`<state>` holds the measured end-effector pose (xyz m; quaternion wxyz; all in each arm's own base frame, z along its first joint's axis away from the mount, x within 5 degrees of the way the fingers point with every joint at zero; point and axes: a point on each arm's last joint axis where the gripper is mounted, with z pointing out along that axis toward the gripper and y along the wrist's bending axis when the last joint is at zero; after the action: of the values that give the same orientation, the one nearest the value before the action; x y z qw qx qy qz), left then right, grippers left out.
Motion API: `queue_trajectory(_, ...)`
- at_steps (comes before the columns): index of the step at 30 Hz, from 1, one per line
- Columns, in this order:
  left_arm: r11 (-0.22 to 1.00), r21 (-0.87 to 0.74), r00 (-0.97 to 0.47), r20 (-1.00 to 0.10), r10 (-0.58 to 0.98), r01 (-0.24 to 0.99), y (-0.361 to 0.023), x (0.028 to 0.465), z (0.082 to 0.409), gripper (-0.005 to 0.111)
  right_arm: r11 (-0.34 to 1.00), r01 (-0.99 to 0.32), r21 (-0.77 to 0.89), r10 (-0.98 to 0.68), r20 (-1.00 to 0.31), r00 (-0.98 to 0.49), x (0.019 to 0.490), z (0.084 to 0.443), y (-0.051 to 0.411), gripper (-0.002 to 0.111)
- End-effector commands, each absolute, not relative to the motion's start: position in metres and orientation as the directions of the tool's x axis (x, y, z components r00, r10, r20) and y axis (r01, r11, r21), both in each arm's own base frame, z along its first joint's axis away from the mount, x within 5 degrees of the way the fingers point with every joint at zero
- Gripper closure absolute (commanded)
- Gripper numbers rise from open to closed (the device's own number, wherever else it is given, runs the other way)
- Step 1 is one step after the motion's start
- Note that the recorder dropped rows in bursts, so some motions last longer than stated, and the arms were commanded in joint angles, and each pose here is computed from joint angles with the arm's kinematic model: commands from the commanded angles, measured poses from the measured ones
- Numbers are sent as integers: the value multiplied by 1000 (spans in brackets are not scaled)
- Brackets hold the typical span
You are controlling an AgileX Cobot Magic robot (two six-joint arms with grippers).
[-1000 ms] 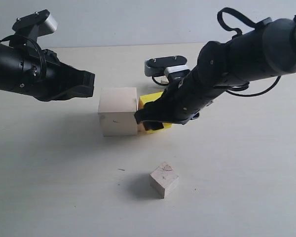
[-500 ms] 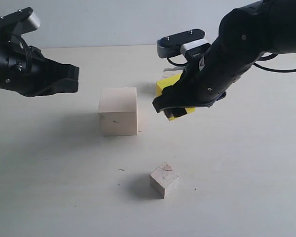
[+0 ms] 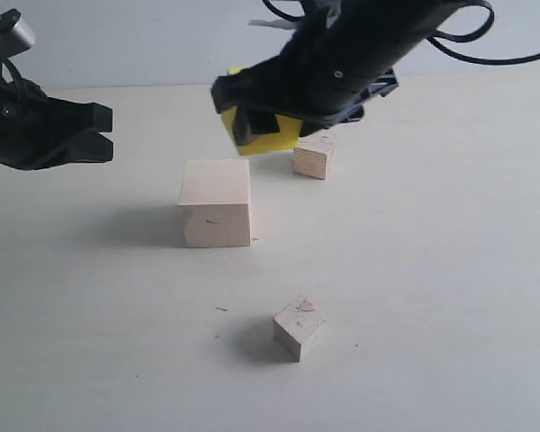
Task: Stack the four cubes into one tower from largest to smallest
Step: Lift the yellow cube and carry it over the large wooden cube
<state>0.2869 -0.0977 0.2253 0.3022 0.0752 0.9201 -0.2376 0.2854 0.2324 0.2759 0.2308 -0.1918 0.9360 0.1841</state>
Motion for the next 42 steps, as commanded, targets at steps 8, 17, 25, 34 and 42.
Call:
queue_trajectory(8,884,-412,-802,-593,-75,222,-95,289,227,107,909,-282,307,-144,-404,-903,294,256,287,108)
queue_trajectory(17,883,-415,-801,-593,-81,218,-95,289,228,107,955,-209,210,-110,-402,-909,306,244,308,108)
queue_trajectory(25,878,-430,-803,-588,-95,210,-96,289,228,107,981,-142,131,-77,-406,-911,316,230,307,108)
queue_trajectory(34,877,-435,-802,-588,-105,204,-96,290,228,107,975,-180,132,-110,-422,-900,311,223,319,108)
queue_trajectory(42,876,-437,-804,-586,-103,205,-96,289,228,107,977,-170,126,-101,-428,-898,310,223,320,108)
